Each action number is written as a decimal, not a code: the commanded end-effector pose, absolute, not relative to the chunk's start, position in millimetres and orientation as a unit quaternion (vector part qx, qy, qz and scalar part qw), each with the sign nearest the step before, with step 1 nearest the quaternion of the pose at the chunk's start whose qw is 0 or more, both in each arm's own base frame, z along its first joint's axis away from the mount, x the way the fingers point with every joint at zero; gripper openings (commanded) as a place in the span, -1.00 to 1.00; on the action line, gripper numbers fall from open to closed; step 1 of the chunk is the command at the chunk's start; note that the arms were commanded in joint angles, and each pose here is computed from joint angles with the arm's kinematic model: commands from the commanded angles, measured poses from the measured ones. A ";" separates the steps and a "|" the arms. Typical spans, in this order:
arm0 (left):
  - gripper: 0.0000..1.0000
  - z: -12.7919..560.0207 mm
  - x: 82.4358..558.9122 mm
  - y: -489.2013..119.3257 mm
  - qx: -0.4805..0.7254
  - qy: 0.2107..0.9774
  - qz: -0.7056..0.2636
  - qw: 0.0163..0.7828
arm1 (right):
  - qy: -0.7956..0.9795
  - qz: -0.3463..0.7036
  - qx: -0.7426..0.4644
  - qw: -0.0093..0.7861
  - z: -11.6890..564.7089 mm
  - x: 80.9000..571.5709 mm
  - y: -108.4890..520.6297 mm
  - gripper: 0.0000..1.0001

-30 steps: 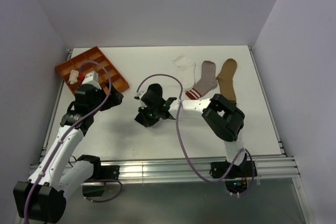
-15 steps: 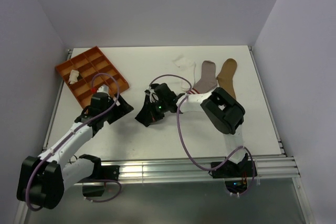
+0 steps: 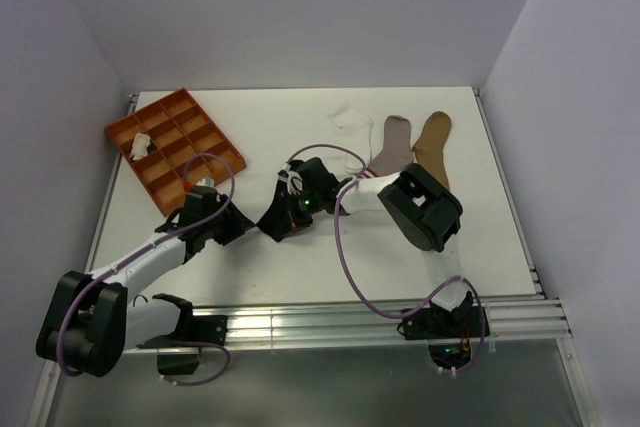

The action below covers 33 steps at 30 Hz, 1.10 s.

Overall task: Roll the socks
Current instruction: Roll the sock at the center of the board.

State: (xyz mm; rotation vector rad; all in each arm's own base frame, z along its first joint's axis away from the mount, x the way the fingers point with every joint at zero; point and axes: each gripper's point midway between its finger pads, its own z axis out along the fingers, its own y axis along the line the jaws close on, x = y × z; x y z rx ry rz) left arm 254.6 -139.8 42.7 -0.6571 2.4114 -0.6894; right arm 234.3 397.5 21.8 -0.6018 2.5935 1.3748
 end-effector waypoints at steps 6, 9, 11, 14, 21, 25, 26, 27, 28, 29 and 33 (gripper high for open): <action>-0.13 20.4 238.8 -137.6 -0.241 0.907 -0.244 0.245 | 0.867 0.454 -0.195 0.061 12.7 232.6 394.0 -1.00; -0.14 14.9 238.7 -140.6 -0.236 0.909 -0.248 0.237 | 0.868 0.453 -0.195 0.061 11.9 233.4 394.2 -1.00; -0.14 14.5 241.2 -143.2 -0.232 0.909 -0.252 0.237 | 0.869 0.451 -0.194 0.058 10.2 233.1 393.9 -1.00; -0.14 12.5 241.3 -147.1 -0.227 0.910 -0.258 0.231 | 0.870 0.450 -0.192 0.054 8.9 232.9 394.0 -1.00; -0.10 31.3 249.2 -160.6 -0.224 0.890 -0.308 0.252 | 0.875 0.439 -0.194 0.059 7.2 236.2 392.9 -1.00; -0.01 44.0 250.9 -164.0 -0.234 0.876 -0.331 0.263 | 0.876 0.439 -0.194 0.059 6.4 236.3 392.7 -1.00; 0.04 46.7 251.4 -164.0 -0.238 0.872 -0.334 0.266 | 0.875 0.439 -0.194 0.058 6.8 236.2 392.9 -1.00; 0.06 51.3 253.5 -162.5 -0.241 0.867 -0.336 0.277 | 0.876 0.438 -0.194 0.057 6.0 235.9 392.6 -1.00; 0.07 54.0 254.9 -162.0 -0.244 0.863 -0.338 0.284 | 0.876 0.439 -0.194 0.059 6.7 236.4 392.9 -1.00; 0.09 54.7 255.2 -160.2 -0.249 0.861 -0.337 0.289 | 0.876 0.438 -0.193 0.059 6.1 236.3 392.5 -1.00; 0.10 65.0 262.0 -161.7 -0.255 0.850 -0.349 0.302 | 0.877 0.435 -0.195 0.063 6.7 238.3 392.6 -1.00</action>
